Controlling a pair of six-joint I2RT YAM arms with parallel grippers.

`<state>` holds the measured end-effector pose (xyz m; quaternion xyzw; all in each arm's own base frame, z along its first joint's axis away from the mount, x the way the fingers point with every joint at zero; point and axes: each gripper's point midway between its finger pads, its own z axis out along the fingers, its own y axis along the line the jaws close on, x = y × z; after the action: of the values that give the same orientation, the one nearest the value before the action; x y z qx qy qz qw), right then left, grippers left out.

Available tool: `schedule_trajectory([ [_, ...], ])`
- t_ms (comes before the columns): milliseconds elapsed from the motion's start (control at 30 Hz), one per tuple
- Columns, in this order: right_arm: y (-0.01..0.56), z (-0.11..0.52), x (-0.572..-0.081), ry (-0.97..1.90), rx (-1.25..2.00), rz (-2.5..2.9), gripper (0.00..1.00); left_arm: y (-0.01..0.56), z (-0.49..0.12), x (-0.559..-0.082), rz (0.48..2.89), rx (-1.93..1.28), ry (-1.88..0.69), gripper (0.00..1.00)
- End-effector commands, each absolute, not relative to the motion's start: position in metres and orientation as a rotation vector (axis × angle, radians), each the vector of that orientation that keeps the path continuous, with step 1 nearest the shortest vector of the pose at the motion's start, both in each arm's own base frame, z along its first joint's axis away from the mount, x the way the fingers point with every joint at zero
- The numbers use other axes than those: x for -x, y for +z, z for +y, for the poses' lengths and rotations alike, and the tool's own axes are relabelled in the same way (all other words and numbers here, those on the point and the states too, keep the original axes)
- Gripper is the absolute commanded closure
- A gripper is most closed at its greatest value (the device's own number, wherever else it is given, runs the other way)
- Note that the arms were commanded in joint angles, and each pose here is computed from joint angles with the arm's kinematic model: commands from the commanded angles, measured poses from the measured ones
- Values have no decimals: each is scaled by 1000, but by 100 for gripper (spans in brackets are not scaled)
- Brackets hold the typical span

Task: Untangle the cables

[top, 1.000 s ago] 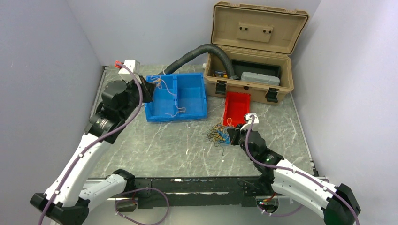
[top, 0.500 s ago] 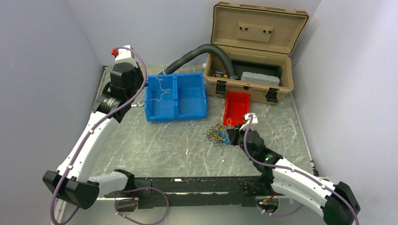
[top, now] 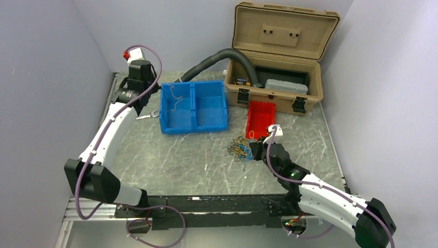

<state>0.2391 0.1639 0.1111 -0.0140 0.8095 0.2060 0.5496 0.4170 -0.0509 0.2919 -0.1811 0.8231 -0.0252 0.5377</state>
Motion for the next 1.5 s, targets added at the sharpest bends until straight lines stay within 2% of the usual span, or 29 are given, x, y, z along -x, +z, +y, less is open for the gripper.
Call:
schedule_trajectory([
  [0,139,171,-248,528,-1,1843,100,300,-46,-427,1948,501,-80,100],
  [300,139,170,-249,524,-4,1841,100,258,-61,-446,2064,509,-142,100],
  [767,137,169,-252,500,-12,1855,100,152,-100,-468,2287,612,-297,100],
  [933,139,167,-251,498,-17,1849,100,137,-104,-467,2361,593,-282,100],
  [1033,139,167,-251,502,-16,1850,100,153,-104,-464,2373,539,-247,83],
  [1100,138,168,-250,506,-10,1853,100,169,-103,-459,2350,507,-248,77],
  [1300,137,173,-250,521,9,1858,100,206,-101,-436,2254,413,-296,33],
  [1467,136,176,-249,532,27,1861,100,241,-103,-412,2169,321,-361,18],
])
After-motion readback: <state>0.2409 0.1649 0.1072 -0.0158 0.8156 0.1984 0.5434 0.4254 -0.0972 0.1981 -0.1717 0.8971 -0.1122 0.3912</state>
